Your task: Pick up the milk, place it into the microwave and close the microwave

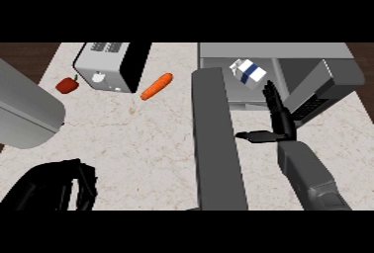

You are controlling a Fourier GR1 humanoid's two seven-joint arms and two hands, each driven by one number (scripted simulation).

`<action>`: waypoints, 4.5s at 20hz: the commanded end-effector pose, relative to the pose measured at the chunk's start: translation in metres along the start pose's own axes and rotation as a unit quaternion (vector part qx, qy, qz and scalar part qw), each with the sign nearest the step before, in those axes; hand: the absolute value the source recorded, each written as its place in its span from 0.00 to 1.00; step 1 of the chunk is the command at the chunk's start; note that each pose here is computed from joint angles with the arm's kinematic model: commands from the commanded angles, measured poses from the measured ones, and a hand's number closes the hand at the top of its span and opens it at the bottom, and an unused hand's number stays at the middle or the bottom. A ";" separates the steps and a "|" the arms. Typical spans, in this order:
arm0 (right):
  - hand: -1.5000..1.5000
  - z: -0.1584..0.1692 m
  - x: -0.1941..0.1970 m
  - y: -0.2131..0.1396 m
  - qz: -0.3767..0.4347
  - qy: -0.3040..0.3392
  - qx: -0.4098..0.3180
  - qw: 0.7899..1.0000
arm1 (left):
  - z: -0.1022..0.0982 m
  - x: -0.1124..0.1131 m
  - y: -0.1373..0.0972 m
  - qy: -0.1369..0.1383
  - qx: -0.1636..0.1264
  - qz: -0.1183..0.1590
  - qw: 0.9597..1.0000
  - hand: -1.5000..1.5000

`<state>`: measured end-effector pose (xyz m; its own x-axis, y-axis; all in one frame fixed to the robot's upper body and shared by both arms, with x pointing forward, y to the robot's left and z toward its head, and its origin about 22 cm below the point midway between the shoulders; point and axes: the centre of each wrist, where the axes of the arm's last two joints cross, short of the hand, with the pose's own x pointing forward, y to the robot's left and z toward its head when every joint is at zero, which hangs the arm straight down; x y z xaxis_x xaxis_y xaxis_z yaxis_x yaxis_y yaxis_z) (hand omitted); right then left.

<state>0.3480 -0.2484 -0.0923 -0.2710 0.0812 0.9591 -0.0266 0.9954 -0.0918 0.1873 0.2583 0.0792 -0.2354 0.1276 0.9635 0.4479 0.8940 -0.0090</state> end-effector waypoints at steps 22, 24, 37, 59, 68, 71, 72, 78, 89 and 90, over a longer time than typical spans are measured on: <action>0.00 0.141 0.020 -0.094 0.011 -0.026 0.002 1.000 | -0.112 -0.099 -0.117 0.079 -0.174 -0.100 0.977 1.00; 0.00 0.171 0.025 -0.089 0.013 -0.019 0.006 1.000 | -0.099 -0.117 -0.131 0.082 -0.168 -0.112 0.976 1.00; 0.00 0.160 0.092 -0.099 -0.044 -0.097 0.063 0.992 | -0.108 -0.184 -0.148 0.038 -0.106 -0.134 0.985 1.00; 0.00 0.115 0.173 -0.105 -0.038 -0.132 0.184 0.973 | -0.165 -0.145 -0.169 0.000 0.048 -0.071 0.996 1.00; 0.00 0.089 0.206 -0.126 0.010 -0.177 0.185 0.967 | -0.202 -0.127 -0.163 0.016 0.118 -0.086 0.989 0.00; 1.00 0.074 0.247 -0.144 0.143 -0.221 0.170 0.950 | -0.206 -0.130 -0.157 0.032 0.146 -0.091 0.985 0.00; 1.00 0.072 0.251 -0.145 0.155 -0.230 0.169 0.946 | -0.209 -0.126 -0.156 0.030 0.164 -0.074 0.983 0.00; 1.00 0.061 0.264 -0.150 0.192 -0.244 0.157 0.937 | -0.222 -0.114 -0.154 0.017 0.195 -0.048 0.979 0.00; 1.00 0.045 0.274 -0.154 0.217 -0.259 0.151 0.929 | -0.223 -0.116 -0.155 0.009 0.207 -0.047 0.977 0.00; 1.00 0.042 0.277 -0.152 0.218 -0.263 0.152 0.927 | -0.225 -0.115 -0.153 0.010 0.209 -0.044 0.977 0.00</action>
<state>0.2326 -0.3802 0.1703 -0.7390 0.3511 0.5750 -0.0654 0.8120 -0.5799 0.3180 0.0063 0.0156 -0.2322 0.0409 0.9718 0.1122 0.9936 -0.0150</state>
